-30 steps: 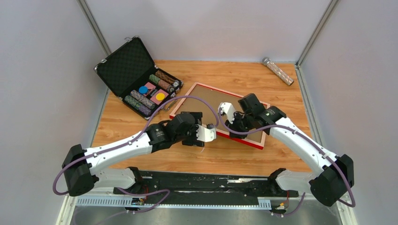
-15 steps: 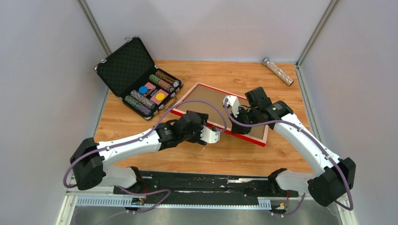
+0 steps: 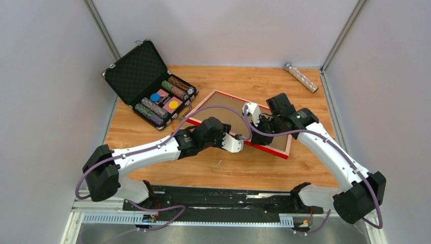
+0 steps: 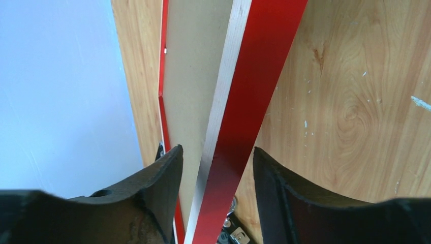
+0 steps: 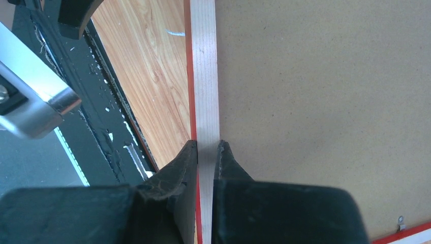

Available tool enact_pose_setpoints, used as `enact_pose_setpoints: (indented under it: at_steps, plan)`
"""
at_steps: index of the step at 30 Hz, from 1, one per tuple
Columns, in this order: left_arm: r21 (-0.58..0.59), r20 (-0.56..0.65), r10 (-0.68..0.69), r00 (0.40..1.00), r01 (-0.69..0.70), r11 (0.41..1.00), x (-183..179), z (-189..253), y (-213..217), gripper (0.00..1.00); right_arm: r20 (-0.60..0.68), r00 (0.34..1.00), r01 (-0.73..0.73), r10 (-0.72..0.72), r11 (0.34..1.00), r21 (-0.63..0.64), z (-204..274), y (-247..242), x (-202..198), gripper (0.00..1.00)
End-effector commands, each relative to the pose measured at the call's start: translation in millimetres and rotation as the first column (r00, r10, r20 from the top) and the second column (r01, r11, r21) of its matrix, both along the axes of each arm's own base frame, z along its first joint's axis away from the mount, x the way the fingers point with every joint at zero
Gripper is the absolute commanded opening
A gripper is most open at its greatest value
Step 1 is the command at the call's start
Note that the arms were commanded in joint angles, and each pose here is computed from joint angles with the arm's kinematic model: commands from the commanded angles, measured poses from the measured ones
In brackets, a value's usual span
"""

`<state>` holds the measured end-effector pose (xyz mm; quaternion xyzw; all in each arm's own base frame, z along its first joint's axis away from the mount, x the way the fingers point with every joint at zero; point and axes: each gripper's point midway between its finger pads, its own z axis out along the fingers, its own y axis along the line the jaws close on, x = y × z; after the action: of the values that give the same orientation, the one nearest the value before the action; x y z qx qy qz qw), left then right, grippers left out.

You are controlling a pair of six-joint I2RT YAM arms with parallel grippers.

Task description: Put the photo into the frame

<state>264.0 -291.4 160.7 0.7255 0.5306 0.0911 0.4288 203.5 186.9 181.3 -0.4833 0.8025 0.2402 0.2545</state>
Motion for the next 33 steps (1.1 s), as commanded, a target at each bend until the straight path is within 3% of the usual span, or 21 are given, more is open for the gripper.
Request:
enact_pose_setpoints:
  at_steps: [1, 12, 17, 22, 27, 33]
  plan:
    - [-0.034, 0.029, -0.023, 0.999, 0.024, 0.999, 3.2, 18.5, -12.2, 0.58, 0.101, 0.995, -0.018, 0.01, 0.996, 0.083, 35.0, 9.1, 11.2, 0.0]
    - [-0.052, 0.013, -0.029, 0.999, 0.03, 0.998, 2.1, 18.5, -17.4, 0.37, 0.112, 0.994, 0.005, -0.014, 0.996, 0.087, 39.9, 5.5, 13.1, 0.0]
    - [-0.065, 0.021, -0.02, 1.0, 0.022, 0.998, 3.1, 23.4, -17.2, 0.24, 0.13, 0.991, 0.032, -0.041, 0.997, 0.075, 42.3, 1.5, 17.4, 0.06]
    - [-0.075, 0.03, -0.001, 1.0, 0.004, 0.997, 5.8, 27.5, -16.9, 0.0, 0.148, 0.986, 0.066, -0.076, 0.995, 0.07, 47.7, -1.8, 22.5, 0.23]
    - [-0.055, 0.028, 0.01, 1.0, -0.008, 0.998, 7.2, 30.0, -14.3, 0.0, 0.18, 0.976, 0.11, -0.12, 0.992, 0.067, 54.6, -7.1, 27.9, 0.54]
    - [-0.054, -0.025, 0.029, 0.999, -0.03, 0.998, 2.9, 39.3, -13.0, 0.0, 0.242, 0.955, 0.158, -0.172, 0.984, 0.077, 67.8, -15.4, 32.1, 0.67]
